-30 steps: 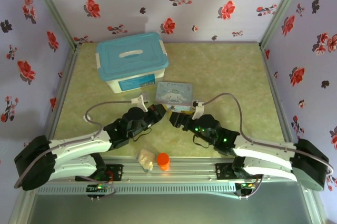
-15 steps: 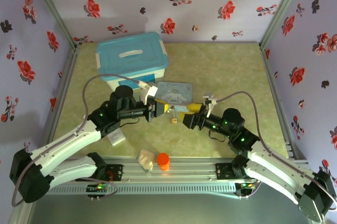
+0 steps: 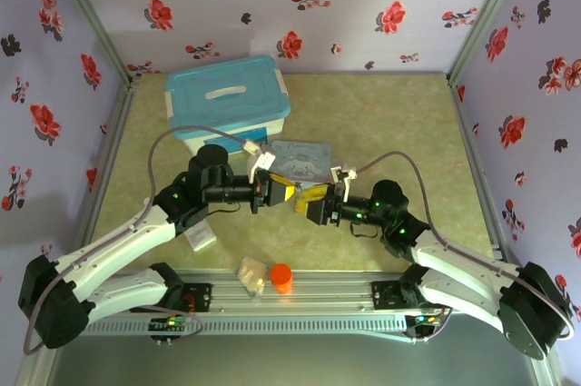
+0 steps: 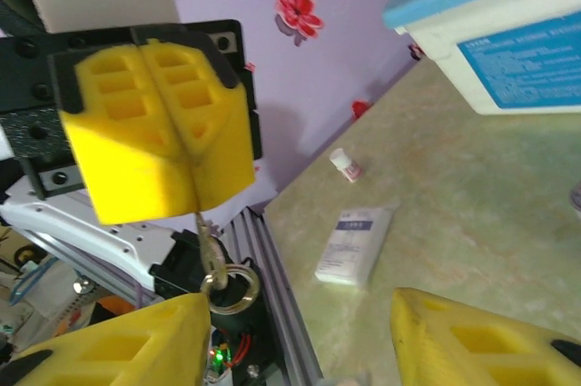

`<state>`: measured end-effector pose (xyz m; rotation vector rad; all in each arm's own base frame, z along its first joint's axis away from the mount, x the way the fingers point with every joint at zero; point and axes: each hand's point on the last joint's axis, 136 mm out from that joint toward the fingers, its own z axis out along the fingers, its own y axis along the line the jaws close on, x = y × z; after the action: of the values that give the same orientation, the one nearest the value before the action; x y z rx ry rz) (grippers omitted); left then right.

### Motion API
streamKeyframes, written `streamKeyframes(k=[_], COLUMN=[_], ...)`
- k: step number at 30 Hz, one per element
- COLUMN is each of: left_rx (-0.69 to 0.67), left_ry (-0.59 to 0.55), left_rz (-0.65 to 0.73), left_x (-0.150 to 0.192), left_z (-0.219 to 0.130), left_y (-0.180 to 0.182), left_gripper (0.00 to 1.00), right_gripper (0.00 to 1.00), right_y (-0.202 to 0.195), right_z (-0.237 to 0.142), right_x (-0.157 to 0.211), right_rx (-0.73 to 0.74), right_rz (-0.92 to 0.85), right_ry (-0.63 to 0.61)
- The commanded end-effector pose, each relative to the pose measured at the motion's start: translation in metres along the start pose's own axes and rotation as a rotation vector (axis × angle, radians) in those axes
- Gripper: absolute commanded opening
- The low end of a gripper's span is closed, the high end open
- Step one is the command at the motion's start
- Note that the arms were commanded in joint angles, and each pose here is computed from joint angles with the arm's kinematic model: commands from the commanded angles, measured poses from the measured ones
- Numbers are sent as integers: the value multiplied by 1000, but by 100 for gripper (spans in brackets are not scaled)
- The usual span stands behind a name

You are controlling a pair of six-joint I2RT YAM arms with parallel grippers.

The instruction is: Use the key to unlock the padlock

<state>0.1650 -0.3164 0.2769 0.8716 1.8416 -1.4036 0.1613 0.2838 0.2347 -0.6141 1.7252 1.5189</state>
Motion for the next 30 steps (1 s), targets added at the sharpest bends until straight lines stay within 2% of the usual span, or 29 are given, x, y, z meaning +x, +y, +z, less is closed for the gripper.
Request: streamKeyframes(k=[1, 6, 11, 18, 26, 30], left_rx=[67, 67, 67, 32, 72, 77], left_ry=[-92, -188, -244, -288, -329, -329], left_rz=[18, -8, -11, -28, -62, -62], left_x=[-18, -31, -41, -46, -50, -49], left_z=[-1, -2, -5, -10, -8, -9], left_y=[-10, -7, -7, -2, -2, -3], left_gripper=[0, 0, 0, 0, 0, 0], right_gripper=[52, 49, 42, 38, 35, 29], right_y=[17, 28, 29, 33, 44, 40], right_z=[-2, -2, -3, -1, 4, 5], right_x=[-20, -43, -56, -57, -63, -67], right_rx=[-77, -150, -148, -157, -184, -185], right_rz=[-21, 41, 50, 49, 32, 39], right_ry=[-85, -200, -266, -265, -294, -331])
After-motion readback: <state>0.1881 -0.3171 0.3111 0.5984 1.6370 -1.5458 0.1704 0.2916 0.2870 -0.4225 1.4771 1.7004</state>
